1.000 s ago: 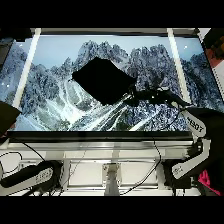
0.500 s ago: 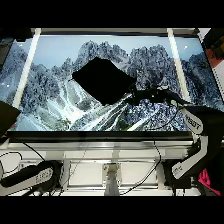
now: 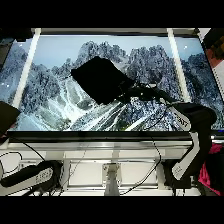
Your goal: Fold the clothes and pants, and hang the long-sleeved shirts on hangers.
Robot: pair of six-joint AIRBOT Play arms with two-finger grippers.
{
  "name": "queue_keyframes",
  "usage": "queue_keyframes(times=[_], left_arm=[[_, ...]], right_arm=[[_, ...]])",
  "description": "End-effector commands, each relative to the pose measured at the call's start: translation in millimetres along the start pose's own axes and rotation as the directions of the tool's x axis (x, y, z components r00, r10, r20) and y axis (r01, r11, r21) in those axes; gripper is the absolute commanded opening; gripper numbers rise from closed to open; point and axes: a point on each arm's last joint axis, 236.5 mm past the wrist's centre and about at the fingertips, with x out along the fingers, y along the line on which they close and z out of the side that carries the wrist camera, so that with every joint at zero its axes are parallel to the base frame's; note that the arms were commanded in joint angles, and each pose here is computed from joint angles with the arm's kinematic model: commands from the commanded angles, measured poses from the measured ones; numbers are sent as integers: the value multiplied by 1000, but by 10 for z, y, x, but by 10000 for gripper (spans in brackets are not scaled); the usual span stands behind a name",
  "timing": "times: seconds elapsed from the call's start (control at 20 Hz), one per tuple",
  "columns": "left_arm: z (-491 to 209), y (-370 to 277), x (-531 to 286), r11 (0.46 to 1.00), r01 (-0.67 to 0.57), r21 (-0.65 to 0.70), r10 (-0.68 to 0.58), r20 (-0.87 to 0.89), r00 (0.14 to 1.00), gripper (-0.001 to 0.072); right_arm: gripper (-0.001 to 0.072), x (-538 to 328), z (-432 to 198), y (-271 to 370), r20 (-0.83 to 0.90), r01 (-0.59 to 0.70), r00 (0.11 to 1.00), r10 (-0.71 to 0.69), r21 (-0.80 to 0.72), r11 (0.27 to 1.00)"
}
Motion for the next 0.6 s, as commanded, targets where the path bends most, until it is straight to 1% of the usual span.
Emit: queue_keyframes(times=[0.0, 0.1, 0.15, 0.2, 0.25, 0.45, 0.55], left_arm=[[1, 5, 1, 1000, -1, -1, 1, 0, 1000, 194], [1, 6, 1, 1000, -1, 0, 1, 0, 1000, 194], [0, 6, 3, 1000, -1, 0, 1, 0, 1000, 195], [1, 5, 1, 1000, -1, -1, 1, 0, 1000, 194], [1, 6, 1, 1000, -1, 0, 1, 0, 1000, 194], [1, 6, 1, 1000, -1, 0, 1, 0, 1000, 195], [0, 6, 3, 1000, -1, 0, 1, 0, 1000, 195]], right_arm=[[562, 51, 23, -19, 18, 11, 1000, -11, -4, 1000], [504, 45, 73, 24, 36, 9, 999, -8, -19, 1000], [396, 41, 113, 60, 51, 5, 999, -3, -29, 1000], [195, 33, 181, 101, 78, 0, 997, 3, -34, 999], [24, 14, 256, 149, 103, -5, 995, 10, -43, 999], [17, -215, 438, 298, 141, -11, 990, 24, -95, 995], [16, -461, 526, 312, 171, 35, 985, -14, -123, 992]])
